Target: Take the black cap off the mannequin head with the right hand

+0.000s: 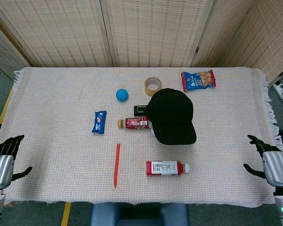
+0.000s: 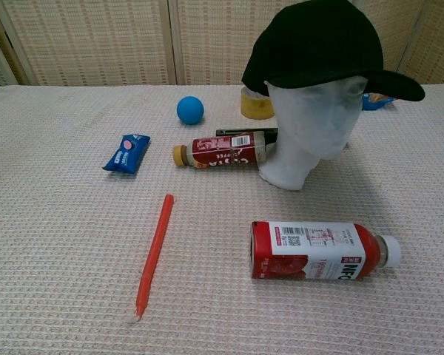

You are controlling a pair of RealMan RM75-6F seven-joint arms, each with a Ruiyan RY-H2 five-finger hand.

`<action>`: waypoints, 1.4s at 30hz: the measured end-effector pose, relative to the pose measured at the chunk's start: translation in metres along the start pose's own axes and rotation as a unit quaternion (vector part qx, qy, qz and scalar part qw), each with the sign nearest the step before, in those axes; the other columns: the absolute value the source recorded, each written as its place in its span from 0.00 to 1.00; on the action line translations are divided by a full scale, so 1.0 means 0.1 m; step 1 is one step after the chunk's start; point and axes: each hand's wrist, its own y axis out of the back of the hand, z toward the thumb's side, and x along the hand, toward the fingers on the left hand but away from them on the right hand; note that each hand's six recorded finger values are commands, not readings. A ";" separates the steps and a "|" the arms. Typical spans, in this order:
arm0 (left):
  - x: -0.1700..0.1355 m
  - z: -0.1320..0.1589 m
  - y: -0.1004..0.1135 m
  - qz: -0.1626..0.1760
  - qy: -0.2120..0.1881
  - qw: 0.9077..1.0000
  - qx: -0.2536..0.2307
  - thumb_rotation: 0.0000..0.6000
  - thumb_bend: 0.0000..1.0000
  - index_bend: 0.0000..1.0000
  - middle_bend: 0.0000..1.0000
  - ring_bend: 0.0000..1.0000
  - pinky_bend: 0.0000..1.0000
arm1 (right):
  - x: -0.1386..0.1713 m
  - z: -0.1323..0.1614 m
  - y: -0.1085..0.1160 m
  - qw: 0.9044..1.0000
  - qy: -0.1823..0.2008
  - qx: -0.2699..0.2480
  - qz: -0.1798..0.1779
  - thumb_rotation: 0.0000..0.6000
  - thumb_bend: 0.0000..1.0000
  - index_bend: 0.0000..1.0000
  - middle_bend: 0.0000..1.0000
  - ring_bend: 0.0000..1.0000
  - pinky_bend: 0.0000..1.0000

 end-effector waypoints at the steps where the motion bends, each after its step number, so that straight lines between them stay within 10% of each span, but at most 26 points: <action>1: -0.01 0.00 0.00 -0.001 0.001 1.000 -0.001 1.00 0.08 0.12 0.16 0.13 0.21 | 0.00 0.00 0.00 1.000 0.000 -0.001 0.000 1.00 0.08 0.17 0.30 0.42 0.47; 15: -0.04 -0.04 -0.01 -0.009 0.003 1.000 -0.001 1.00 0.08 0.12 0.16 0.13 0.21 | 0.04 0.01 -0.03 1.000 0.004 -0.007 0.004 1.00 0.08 0.17 0.30 0.43 0.48; 26: -0.05 -0.05 0.05 -0.008 -0.002 1.000 -0.003 1.00 0.08 0.12 0.16 0.13 0.21 | -0.01 0.13 0.06 0.999 0.034 -0.014 -0.025 1.00 0.08 0.20 0.34 0.61 0.71; 30: -0.06 -0.04 0.06 -0.007 -0.005 1.000 -0.006 1.00 0.08 0.12 0.16 0.13 0.21 | -0.13 0.27 0.19 0.997 0.059 -0.015 -0.049 1.00 0.08 0.21 0.36 0.74 0.86; 42: -0.08 -0.09 0.06 -0.011 0.001 1.000 -0.009 1.00 0.08 0.13 0.16 0.13 0.21 | -0.62 1.04 0.22 0.986 0.144 -0.047 -0.074 1.00 0.08 0.26 0.38 0.82 0.90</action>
